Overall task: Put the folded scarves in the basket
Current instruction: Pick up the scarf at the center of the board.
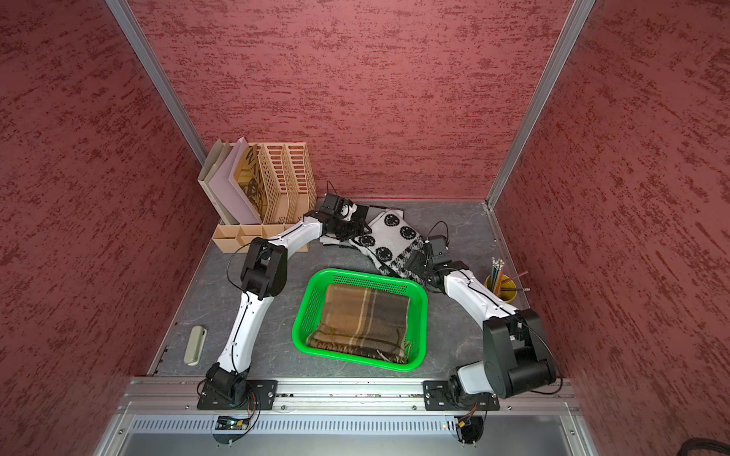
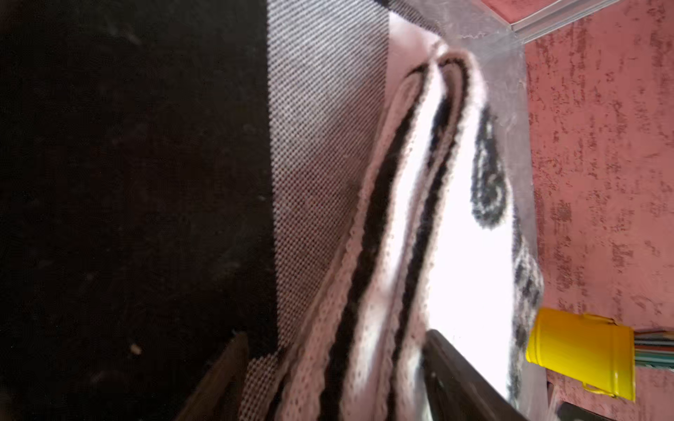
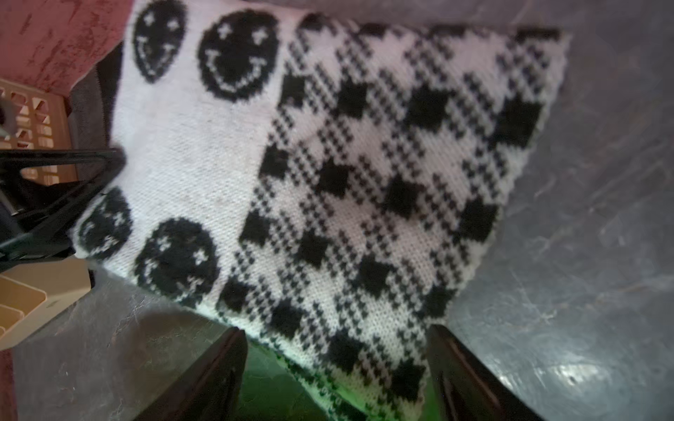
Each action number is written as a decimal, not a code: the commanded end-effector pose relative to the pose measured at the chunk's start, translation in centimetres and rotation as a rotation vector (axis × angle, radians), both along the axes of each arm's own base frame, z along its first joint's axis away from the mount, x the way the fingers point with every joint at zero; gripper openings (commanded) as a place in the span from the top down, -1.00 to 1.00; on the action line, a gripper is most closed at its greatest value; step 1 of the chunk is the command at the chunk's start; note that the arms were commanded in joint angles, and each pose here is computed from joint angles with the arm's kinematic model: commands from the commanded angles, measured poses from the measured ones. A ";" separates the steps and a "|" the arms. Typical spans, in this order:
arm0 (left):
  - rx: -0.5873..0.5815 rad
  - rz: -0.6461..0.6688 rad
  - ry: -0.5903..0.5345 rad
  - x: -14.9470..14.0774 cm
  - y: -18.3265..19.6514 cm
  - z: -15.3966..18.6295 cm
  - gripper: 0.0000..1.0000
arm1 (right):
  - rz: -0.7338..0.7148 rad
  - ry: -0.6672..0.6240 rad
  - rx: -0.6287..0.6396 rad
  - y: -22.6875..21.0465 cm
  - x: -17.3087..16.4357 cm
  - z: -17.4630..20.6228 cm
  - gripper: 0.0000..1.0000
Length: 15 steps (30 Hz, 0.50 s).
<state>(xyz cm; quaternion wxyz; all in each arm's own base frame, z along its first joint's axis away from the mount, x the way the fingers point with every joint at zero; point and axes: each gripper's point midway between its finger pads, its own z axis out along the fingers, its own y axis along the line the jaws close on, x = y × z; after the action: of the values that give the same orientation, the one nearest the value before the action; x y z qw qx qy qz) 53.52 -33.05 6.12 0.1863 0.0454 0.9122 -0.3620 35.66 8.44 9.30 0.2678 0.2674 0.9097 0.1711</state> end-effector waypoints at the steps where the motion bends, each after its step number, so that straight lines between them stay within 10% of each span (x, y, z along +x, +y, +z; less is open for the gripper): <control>1: -0.045 -0.062 -0.011 -0.7 -0.9 1.3 -0.50 | -0.103 0.024 0.112 -0.6 0.4 -1.0 -0.64; 15: -0.097 -0.107 -0.026 -2.1 -2.9 3.3 -0.07 | -0.211 0.028 0.200 -3.2 1.8 -4.3 -0.69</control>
<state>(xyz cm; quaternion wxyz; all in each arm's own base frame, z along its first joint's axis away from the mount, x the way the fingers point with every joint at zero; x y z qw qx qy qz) 52.12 -34.72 6.51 0.1709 0.0704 0.9019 -0.3905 36.39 5.64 4.65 0.2294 0.3800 0.8711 0.2101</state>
